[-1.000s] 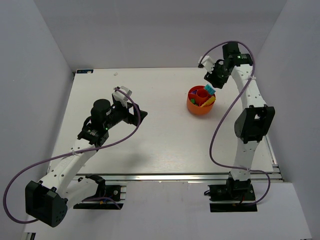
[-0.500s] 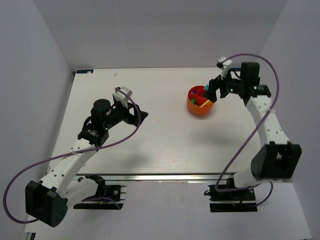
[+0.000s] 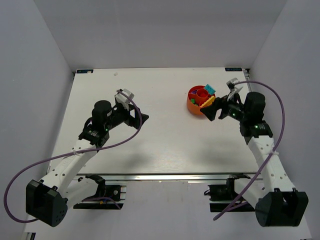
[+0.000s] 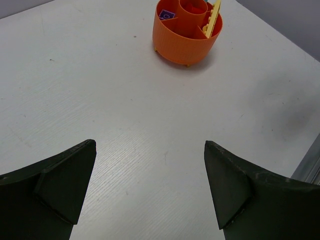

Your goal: Sort the legos into containers by color

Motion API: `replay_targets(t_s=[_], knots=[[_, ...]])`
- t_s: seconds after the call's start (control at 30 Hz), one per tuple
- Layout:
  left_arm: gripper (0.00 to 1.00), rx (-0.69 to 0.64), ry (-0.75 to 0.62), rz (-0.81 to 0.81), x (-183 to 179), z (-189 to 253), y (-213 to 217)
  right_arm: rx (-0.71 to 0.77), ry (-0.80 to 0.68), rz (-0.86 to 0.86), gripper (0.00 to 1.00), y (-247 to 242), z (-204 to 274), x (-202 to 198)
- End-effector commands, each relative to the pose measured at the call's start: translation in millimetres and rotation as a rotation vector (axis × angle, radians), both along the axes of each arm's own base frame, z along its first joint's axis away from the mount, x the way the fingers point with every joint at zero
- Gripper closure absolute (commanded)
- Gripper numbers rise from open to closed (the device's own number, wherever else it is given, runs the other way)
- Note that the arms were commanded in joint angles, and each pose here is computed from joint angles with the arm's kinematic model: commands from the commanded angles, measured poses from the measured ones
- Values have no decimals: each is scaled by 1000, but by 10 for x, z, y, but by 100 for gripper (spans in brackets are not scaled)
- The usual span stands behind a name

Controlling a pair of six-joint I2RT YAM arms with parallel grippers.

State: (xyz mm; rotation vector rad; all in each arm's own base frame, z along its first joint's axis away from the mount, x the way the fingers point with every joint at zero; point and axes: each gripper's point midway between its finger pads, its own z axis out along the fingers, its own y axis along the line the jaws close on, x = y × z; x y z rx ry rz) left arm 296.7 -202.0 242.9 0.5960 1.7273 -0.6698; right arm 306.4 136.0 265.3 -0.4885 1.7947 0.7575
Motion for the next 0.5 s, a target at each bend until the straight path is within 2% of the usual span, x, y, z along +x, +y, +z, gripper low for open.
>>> replay_targets(t_s=[0.0,0.2,0.47], knots=[[2,0,-28,-27,-46,32,-22,22,-67,-80,11,-100,37,-33],[2,-1,-30,-29,-37,46,-29,-1,-47,-100,11,-178,-222,-138],[2,-17,-65,-25,-85,181,-3,-51,-89,-194,11,-457,-316,-16]])
